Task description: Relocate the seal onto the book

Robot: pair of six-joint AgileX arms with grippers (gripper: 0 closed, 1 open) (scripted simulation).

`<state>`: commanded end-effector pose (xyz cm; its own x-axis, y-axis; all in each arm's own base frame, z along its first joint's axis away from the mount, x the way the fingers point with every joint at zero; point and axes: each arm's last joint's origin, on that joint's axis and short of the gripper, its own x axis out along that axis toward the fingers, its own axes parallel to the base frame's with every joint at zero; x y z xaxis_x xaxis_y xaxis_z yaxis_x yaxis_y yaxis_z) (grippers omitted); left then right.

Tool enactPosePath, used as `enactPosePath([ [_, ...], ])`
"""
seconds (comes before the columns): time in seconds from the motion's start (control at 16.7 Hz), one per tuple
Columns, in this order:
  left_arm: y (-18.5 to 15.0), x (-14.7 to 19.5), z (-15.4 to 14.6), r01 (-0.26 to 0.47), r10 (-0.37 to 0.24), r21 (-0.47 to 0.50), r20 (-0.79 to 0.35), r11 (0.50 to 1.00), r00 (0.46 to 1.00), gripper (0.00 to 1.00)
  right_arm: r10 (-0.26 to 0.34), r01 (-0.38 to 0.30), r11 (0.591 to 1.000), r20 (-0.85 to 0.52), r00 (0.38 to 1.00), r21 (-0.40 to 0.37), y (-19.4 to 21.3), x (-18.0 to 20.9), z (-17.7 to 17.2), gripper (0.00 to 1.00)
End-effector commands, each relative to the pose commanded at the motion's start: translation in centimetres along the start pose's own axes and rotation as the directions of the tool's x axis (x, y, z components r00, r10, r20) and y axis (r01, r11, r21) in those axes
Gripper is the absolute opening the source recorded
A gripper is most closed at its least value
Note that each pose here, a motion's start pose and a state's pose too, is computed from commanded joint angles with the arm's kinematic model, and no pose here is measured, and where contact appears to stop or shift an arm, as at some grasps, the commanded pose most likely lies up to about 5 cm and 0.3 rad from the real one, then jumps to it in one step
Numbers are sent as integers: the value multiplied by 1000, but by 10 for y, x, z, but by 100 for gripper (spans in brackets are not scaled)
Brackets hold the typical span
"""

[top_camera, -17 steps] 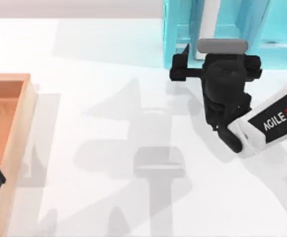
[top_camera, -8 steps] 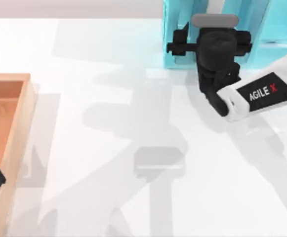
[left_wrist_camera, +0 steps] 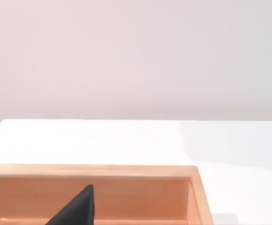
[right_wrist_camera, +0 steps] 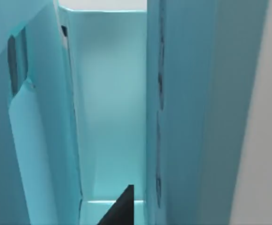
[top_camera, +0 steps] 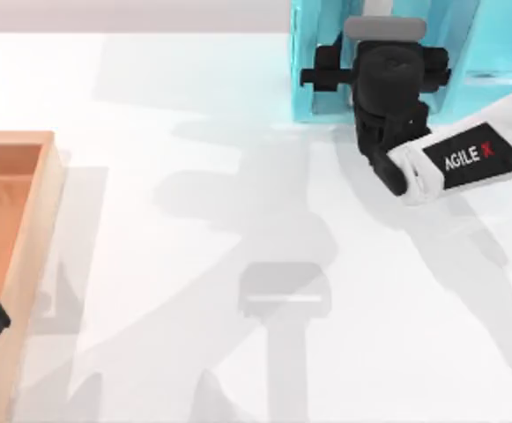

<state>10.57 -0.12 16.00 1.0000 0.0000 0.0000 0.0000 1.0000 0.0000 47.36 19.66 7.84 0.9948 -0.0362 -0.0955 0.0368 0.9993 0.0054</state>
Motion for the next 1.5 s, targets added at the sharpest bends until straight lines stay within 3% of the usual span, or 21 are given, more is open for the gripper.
enactPosePath([
  [0.72,0,0,0,0,0,0,0,1000,1000,100,0,0,1000,0,1000,0,0,0,0,2],
  [1.32,0,0,0,0,0,0,0,1000,1000,100,-1,1,1000,-2,1000,0,0,-1,0,0],
  [1.5,0,0,0,0,0,0,0,1000,1000,100,-17,15,999,-59,998,-34,5,-16,2,0],
])
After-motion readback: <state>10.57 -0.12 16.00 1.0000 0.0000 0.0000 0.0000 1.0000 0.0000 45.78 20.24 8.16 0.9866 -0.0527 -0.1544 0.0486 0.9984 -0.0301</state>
